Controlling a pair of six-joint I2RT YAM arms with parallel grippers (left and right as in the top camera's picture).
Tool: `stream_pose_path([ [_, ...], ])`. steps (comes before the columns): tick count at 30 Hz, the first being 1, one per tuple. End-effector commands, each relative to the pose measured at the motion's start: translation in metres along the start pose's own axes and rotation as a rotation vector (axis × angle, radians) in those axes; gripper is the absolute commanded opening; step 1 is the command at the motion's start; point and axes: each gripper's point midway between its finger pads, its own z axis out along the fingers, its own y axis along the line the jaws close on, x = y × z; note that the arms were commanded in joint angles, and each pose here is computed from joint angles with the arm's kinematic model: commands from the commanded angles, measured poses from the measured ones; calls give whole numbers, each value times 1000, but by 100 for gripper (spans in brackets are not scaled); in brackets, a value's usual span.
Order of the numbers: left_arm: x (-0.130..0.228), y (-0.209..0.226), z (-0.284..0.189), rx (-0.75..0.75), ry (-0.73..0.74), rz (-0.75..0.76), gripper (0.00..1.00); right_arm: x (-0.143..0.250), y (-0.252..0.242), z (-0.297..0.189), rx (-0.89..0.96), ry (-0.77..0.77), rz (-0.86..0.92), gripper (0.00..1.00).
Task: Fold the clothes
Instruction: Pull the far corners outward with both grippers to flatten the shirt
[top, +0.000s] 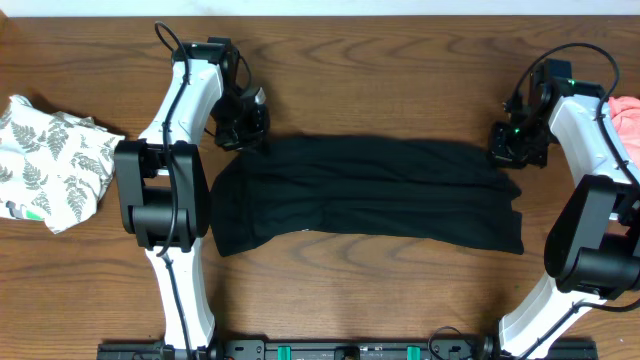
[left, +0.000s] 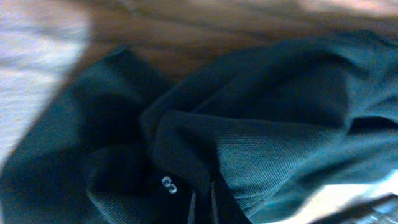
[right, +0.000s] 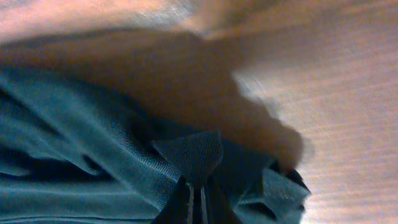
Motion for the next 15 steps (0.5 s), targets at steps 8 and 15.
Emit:
stream_pose_path([
  [8, -1, 32, -14, -189, -35, -51, 6, 9, -47, -12, 227, 11, 112, 1],
  [15, 3, 34, -14, -199, -22, -69, 5, 9, -63, -14, 230, 9, 154, 1],
])
